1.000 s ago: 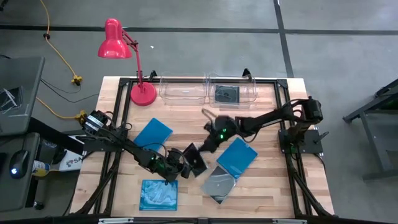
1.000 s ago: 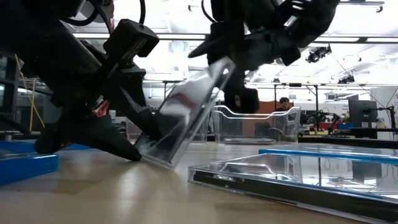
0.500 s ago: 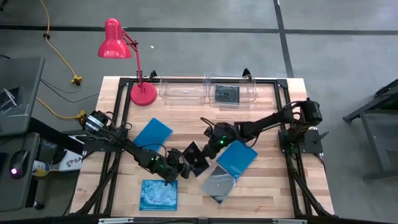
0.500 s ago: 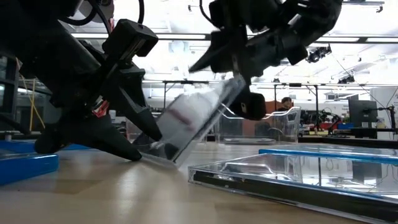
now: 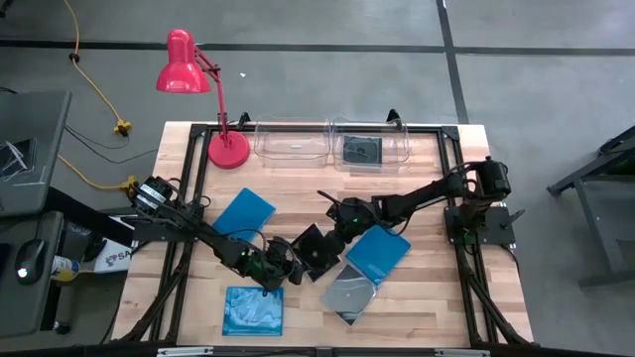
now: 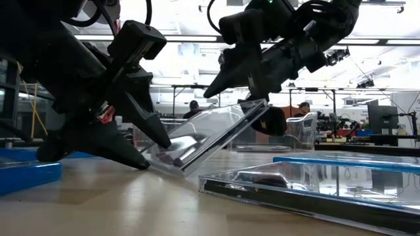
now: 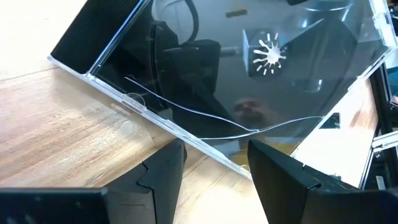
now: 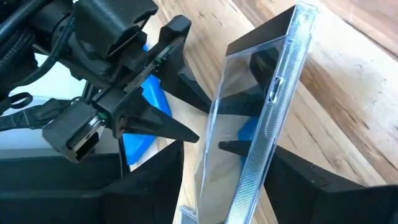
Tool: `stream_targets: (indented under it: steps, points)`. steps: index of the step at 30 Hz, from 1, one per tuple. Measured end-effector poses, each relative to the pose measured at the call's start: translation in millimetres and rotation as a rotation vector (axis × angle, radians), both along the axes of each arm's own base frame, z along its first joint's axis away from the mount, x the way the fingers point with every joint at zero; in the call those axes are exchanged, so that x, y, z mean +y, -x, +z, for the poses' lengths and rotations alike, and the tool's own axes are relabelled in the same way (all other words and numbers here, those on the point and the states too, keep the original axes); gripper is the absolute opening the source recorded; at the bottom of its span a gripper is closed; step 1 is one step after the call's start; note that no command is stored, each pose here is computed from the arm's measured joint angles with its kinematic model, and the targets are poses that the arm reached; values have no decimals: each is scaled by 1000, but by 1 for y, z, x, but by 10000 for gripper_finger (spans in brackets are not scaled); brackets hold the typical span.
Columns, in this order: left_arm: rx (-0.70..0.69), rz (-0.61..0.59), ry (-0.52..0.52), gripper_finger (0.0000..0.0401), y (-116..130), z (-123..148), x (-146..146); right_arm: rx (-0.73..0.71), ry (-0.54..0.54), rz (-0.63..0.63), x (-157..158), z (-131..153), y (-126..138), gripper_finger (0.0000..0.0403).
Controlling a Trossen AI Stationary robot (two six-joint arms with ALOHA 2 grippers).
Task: Pick & place jewel cases by type
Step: Put the top black cd case into the right transparent bin
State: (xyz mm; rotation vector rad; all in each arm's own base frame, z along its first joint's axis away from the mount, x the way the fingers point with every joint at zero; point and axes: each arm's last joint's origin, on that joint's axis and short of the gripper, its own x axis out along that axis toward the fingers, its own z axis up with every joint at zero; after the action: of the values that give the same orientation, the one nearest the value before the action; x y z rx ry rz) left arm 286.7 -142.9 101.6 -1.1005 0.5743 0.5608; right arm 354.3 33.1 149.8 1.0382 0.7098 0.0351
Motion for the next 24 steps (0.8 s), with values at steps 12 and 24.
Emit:
stream_targets:
  steps: [12,24]
  points:
    - [0,-2,-5,182,0,0,0,0,27,15,0,-1,1,97]
    - [7,-35,-24,182,0,0,0,-16,49,41,0,0,0,25]
